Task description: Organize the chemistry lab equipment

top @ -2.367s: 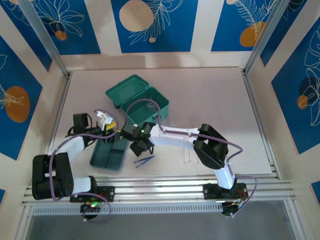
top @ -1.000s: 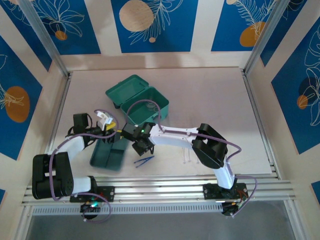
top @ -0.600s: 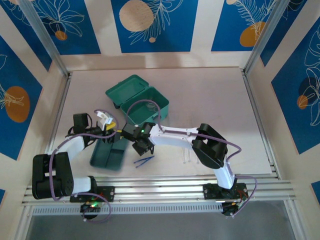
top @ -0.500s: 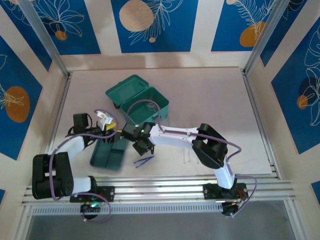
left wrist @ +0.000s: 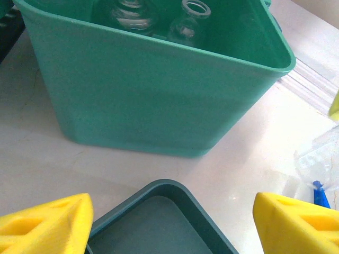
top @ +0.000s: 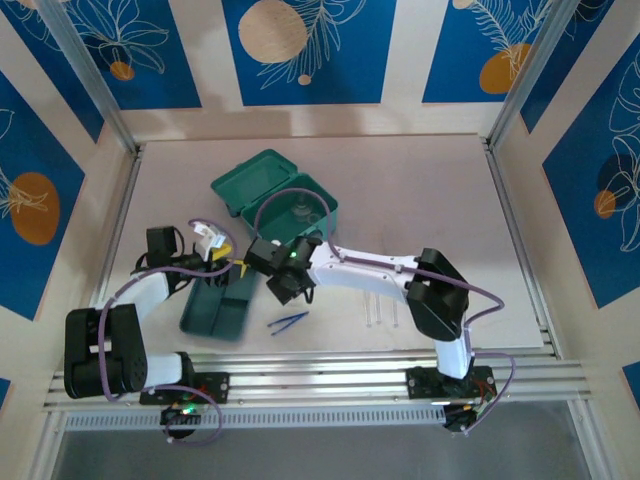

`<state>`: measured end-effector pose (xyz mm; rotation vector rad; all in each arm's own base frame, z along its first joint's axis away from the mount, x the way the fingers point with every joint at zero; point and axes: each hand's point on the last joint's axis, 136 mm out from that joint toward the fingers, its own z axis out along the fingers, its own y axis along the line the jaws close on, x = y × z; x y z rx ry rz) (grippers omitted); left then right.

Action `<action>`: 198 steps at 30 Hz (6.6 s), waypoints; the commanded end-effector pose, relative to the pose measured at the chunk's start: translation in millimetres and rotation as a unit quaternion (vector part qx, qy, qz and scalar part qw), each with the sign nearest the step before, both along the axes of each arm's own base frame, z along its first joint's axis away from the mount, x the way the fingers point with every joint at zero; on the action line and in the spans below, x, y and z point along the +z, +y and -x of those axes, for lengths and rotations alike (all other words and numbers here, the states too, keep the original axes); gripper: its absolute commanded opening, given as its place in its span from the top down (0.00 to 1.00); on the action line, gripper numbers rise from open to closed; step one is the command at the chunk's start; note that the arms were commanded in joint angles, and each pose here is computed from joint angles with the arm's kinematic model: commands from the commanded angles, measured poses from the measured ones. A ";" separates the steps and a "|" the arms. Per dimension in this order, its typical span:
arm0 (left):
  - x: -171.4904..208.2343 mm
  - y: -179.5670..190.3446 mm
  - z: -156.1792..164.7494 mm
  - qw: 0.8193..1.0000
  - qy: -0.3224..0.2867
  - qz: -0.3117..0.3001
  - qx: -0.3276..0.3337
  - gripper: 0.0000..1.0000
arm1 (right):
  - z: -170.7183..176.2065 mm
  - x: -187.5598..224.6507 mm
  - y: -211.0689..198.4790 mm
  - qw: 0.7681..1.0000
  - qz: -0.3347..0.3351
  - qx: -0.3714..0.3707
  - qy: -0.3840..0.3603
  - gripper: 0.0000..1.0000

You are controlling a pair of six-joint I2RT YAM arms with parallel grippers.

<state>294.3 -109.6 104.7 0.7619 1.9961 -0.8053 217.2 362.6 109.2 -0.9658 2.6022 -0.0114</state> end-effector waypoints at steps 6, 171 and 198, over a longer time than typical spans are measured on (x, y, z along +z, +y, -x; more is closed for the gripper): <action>7.0 -2.8 -3.3 1.000 -0.012 -0.002 -0.009 0.21 | -9.9 80.5 -2.8 0.998 -0.050 0.009 -0.040 0.46; 5.4 -1.7 -5.4 1.000 -0.011 -0.006 -0.003 0.21 | -141.3 129.9 -5.1 0.975 -0.046 -0.104 -0.192 0.30; 3.4 -1.6 -7.5 1.000 -0.007 -0.010 0.002 0.21 | -63.2 118.2 -152.7 0.934 -0.133 -0.284 -0.169 0.29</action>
